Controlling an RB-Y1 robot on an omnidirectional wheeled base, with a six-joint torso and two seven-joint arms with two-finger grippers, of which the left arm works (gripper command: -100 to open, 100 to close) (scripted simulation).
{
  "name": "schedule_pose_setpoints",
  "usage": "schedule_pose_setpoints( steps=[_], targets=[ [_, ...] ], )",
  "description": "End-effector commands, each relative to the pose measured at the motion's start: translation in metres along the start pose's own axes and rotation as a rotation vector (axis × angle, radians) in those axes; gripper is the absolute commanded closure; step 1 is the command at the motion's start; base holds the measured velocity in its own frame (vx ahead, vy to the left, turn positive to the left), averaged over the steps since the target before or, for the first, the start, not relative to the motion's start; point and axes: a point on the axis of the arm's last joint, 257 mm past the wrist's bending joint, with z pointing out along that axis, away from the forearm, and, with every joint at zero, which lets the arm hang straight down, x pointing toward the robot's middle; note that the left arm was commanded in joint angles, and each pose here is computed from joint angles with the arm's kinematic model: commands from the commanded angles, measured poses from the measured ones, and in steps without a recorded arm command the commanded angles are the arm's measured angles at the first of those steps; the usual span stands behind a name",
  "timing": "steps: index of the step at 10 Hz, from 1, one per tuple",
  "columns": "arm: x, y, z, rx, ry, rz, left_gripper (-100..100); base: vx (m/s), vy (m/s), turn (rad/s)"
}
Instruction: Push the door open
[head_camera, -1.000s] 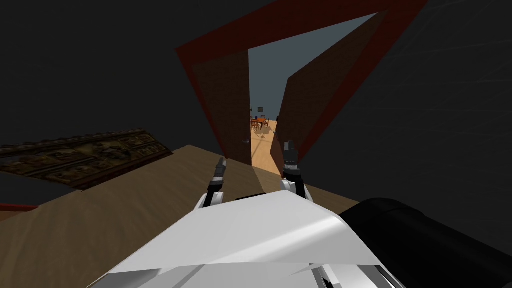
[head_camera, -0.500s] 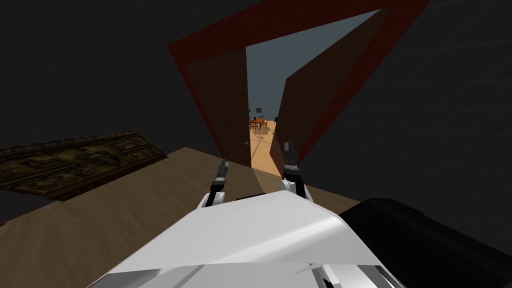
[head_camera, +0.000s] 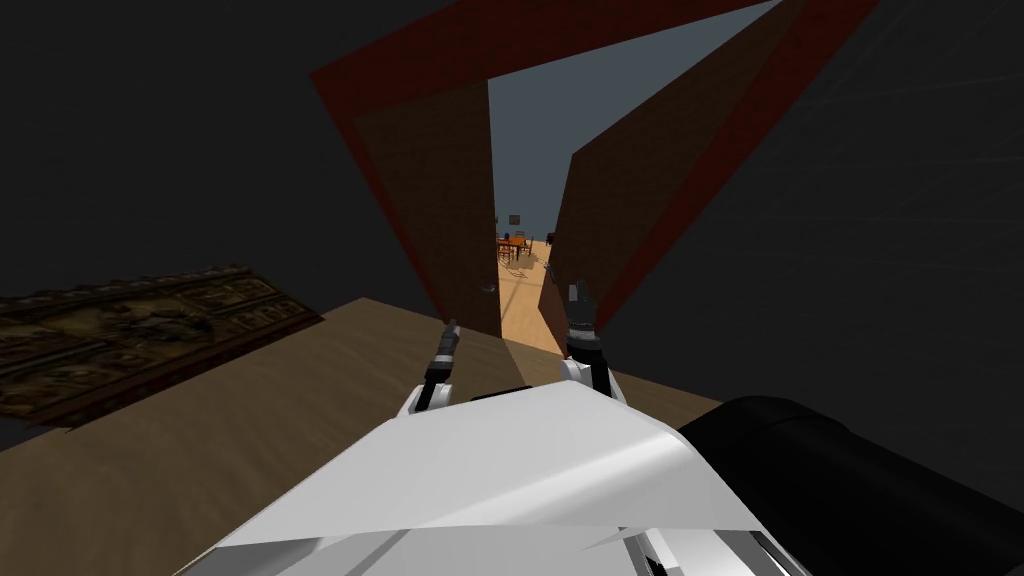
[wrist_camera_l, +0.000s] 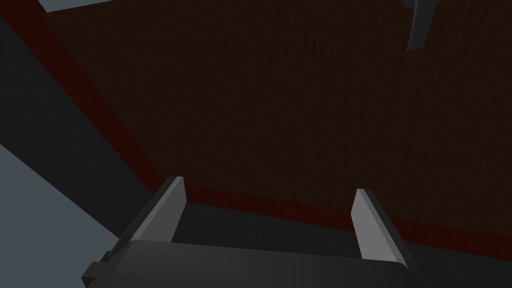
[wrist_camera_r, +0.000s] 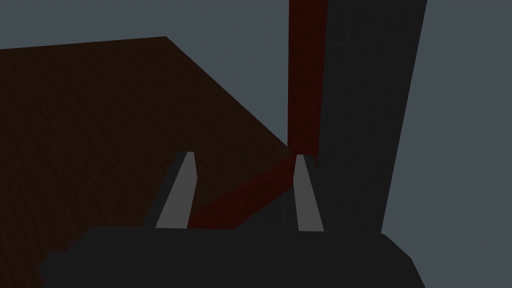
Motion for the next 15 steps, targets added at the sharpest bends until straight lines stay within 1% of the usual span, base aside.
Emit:
schedule_pose_setpoints(
  steps=[1,10,11,15],
  targets=[
    [0.004,0.009,-0.0004,-0.015,0.009,-0.010,-100,0.102,0.020,-0.057],
    [0.025,0.052,-0.0031,-0.096,0.054,-0.057,-100,0.097,0.023,-0.052],
    [0.029,0.059,-0.0041,-0.112,0.063,-0.066,-100,0.117,0.032,-0.074],
    [0.037,0.075,-0.0065,-0.144,0.081,-0.084,-100,0.111,0.028,-0.049]
  ],
)
